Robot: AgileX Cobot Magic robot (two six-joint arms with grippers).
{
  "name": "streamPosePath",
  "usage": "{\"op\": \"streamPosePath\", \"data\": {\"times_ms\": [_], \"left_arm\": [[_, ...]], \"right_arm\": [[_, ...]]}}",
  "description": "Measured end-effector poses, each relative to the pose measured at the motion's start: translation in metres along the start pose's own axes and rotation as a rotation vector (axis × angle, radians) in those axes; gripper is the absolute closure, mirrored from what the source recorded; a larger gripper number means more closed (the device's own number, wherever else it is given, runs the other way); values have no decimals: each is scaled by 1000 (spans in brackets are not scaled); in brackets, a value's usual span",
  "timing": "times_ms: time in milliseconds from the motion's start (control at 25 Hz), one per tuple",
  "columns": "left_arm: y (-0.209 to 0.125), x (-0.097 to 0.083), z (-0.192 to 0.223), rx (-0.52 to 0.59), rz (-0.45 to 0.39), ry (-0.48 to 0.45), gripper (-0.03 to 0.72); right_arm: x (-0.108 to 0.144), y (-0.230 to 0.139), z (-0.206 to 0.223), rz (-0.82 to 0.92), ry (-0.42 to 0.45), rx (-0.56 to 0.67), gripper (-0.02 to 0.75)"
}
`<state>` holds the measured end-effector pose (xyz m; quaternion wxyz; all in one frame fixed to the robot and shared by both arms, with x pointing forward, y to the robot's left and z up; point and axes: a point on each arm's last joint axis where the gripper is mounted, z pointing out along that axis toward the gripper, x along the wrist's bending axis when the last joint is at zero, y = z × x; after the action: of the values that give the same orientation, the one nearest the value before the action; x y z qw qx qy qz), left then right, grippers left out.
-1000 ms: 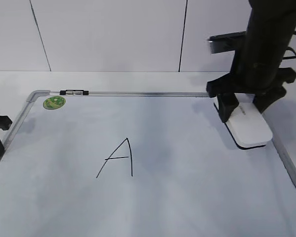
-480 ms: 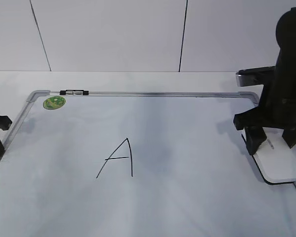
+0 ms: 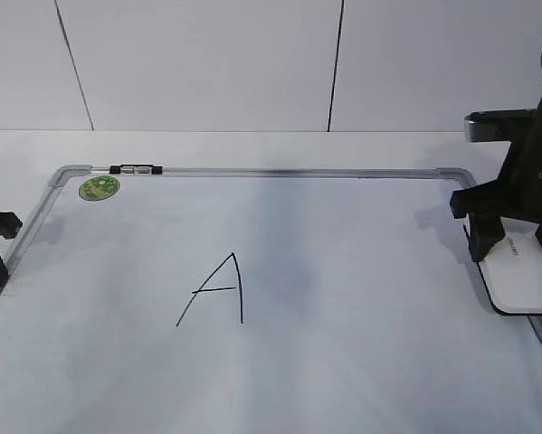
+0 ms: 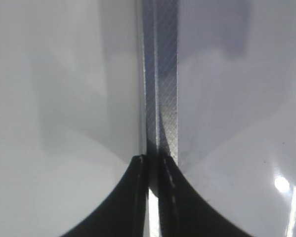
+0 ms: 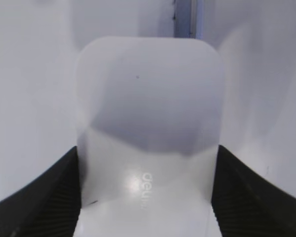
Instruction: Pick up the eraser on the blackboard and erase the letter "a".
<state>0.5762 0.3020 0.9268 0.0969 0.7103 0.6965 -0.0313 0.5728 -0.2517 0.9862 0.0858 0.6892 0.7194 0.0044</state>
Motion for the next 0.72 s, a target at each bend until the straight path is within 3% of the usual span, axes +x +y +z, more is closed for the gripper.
{"op": "streamPosePath", "data": {"times_ms": [720], "left_arm": [[0, 0, 0, 0, 0, 0, 659]], "right_arm": [[2, 4, 12, -7, -4, 9, 184]]}}
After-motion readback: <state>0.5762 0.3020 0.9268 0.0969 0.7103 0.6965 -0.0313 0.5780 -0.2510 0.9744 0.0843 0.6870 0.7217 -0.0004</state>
